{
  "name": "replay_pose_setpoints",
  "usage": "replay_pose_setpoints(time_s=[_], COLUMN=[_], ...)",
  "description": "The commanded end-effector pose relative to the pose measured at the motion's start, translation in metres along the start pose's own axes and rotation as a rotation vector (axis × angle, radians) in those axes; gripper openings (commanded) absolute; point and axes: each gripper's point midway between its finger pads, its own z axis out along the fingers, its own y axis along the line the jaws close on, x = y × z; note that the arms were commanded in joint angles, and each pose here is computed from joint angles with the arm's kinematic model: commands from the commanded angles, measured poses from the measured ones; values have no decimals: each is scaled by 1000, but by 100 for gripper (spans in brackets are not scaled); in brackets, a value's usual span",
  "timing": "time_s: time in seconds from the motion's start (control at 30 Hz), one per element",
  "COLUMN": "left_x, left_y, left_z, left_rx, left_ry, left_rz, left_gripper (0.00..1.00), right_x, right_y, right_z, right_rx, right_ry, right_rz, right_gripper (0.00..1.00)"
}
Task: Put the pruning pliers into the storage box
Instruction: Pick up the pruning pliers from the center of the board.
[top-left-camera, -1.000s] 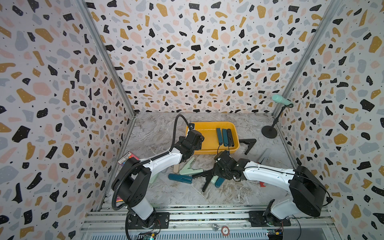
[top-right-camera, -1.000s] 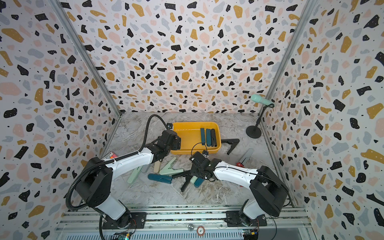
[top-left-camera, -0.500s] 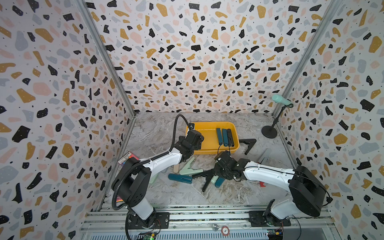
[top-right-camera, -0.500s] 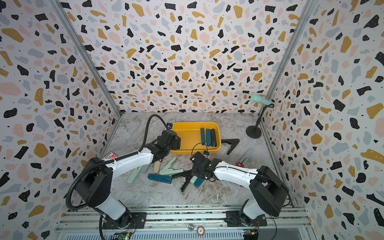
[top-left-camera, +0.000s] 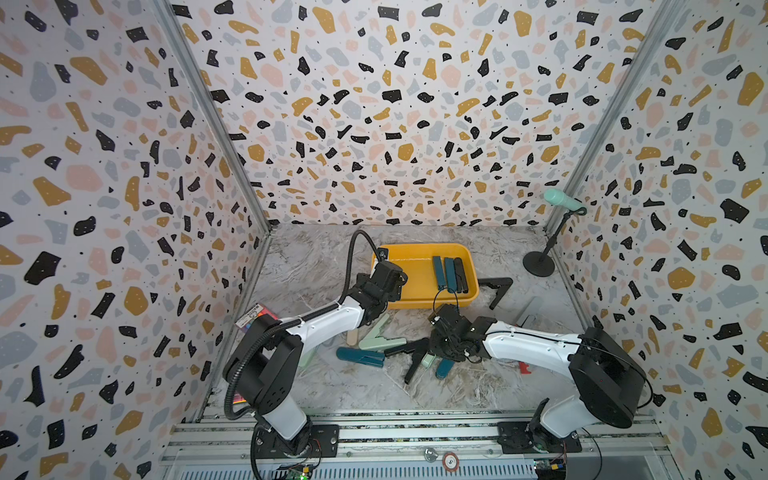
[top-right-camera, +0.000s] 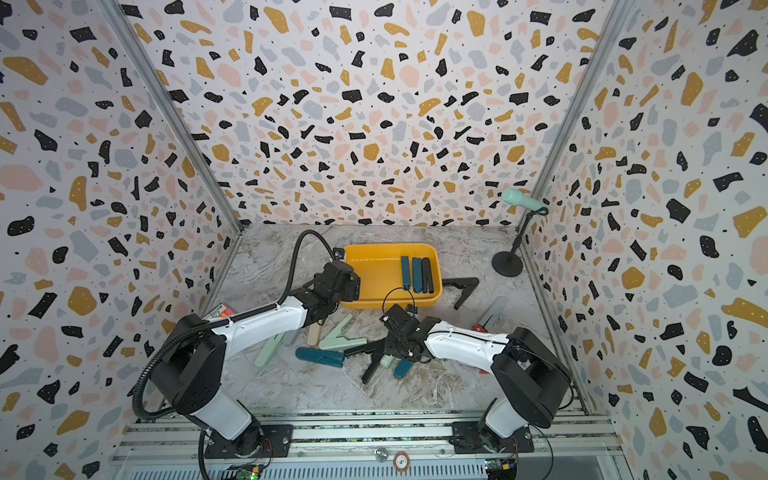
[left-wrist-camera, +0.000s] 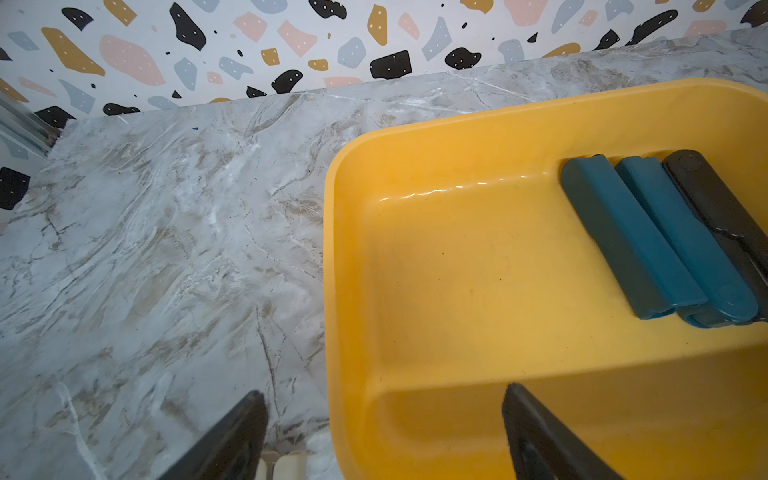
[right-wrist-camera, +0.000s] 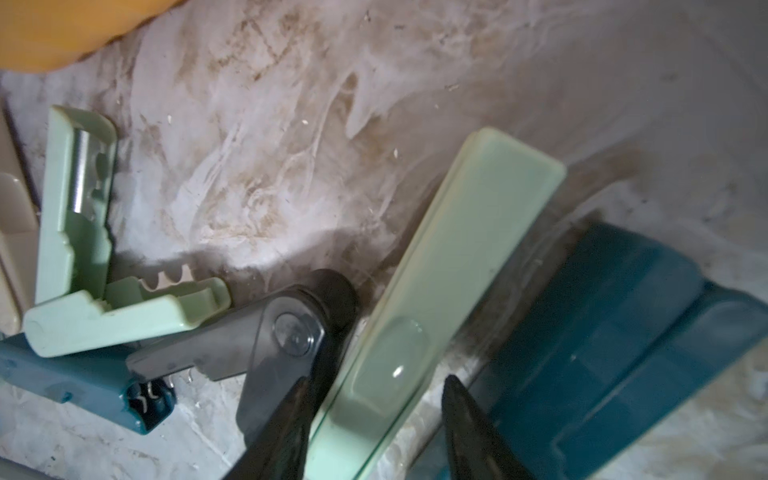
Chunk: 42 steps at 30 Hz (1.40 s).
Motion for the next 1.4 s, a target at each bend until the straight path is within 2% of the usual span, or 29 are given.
replay_pose_setpoints(time_s=[0.0,0.37,0.5,0.73,1.0,1.3,1.37], left_x=[-3,-2,0,1,5,6,5], left_y=[7,11,12,11,15,23,26], left_z=[-2,-3,-3,-3,-3,-4,-5], left_rx=[-18,-27,-29,-23,-39,-48,-55], left_ry=[-22,-22,-21,-21,-20,-28,-35], left_rz=[-1,1,0,-5,2,-14,-28], left_gripper=[88,88,88,88,88,88,90], right_x=[1,-3,-5,-7,5,14,12], right_y=[-17,-20,-37,-23,-11,-25,-27], right_z=[-4,0,-1,-9,-3,4,7], right_rx=[53,72,116,73,78,112,109], right_ry=[14,27,47,31,58,88,93], right_rz=[-15,-61,-85,-73,-95,-99,-105], right_gripper=[51,50,46,53,55,46,41])
